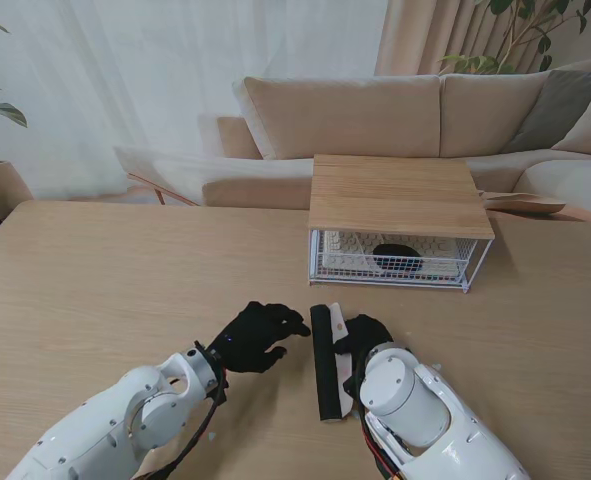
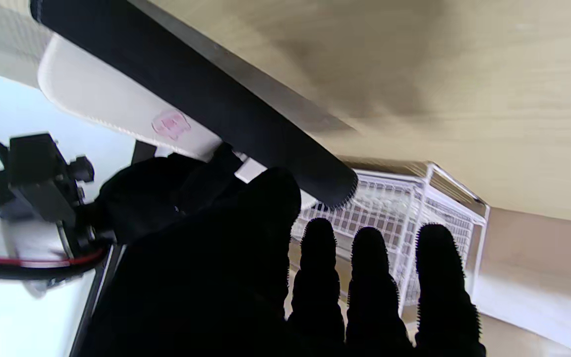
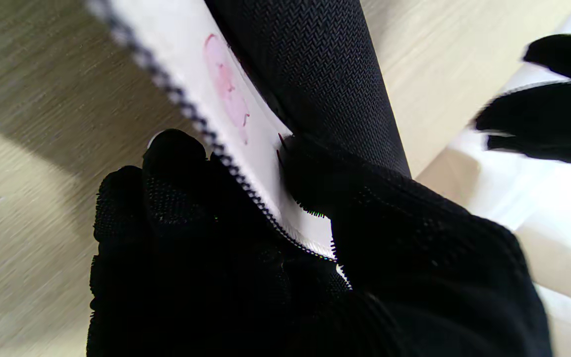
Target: Unroll the mouse pad and set up the keyboard and mouse from the tabletop organizer
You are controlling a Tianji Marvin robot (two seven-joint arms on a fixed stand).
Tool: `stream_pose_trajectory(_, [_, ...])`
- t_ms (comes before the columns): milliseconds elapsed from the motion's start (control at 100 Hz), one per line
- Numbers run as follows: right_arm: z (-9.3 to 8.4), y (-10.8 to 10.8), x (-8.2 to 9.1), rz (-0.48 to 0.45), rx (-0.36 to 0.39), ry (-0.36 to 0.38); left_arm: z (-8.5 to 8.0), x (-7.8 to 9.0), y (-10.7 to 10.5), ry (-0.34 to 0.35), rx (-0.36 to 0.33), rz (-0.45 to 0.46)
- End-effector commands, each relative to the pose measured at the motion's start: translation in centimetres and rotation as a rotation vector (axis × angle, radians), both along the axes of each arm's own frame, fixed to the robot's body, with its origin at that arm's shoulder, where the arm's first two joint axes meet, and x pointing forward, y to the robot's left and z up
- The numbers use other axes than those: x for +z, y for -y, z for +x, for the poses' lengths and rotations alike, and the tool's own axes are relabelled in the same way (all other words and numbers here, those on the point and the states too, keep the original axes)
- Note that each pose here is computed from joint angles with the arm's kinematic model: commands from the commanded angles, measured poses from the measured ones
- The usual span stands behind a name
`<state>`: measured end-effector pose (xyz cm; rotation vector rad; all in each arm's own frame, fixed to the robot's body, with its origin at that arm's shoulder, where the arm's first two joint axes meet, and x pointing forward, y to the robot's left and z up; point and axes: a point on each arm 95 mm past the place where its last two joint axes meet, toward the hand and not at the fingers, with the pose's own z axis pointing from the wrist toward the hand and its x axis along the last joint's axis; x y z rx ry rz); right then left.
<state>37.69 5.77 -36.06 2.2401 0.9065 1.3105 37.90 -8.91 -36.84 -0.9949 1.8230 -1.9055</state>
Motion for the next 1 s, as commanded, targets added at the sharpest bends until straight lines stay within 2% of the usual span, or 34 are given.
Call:
stream_pose_trajectory(0, [-0.3,-0.7,-0.3,0.021,0.016,-0.025,0.5,0.1,1.2,-0.020,-0.003,0.002])
stream_pose_trajectory(230, [-0.2,-1.0,-0.3,0.009,0.018,-0.045,1.3,-0.6,3.4,-0.020,-0.030,0.028])
stream_pose_trajectory(490, [-0.3,-0.8,-0.1,0.013,0.010,-0.047,2.2,-1.2,4.4,-0.046,-0.038,0.115])
stream_pose_trajectory(700, [-0.4,-0.7,-0.2,0.007,-0.002,-0.055,2.8,-2.4,4.2,-0.070,-0.034,0.167])
stream_pose_trajectory(990, [-0.6,-0.8,-0.3,0.006,-0.006,-0.071,2.9,-3.6,3.4,-0.098,-0.028,0.184])
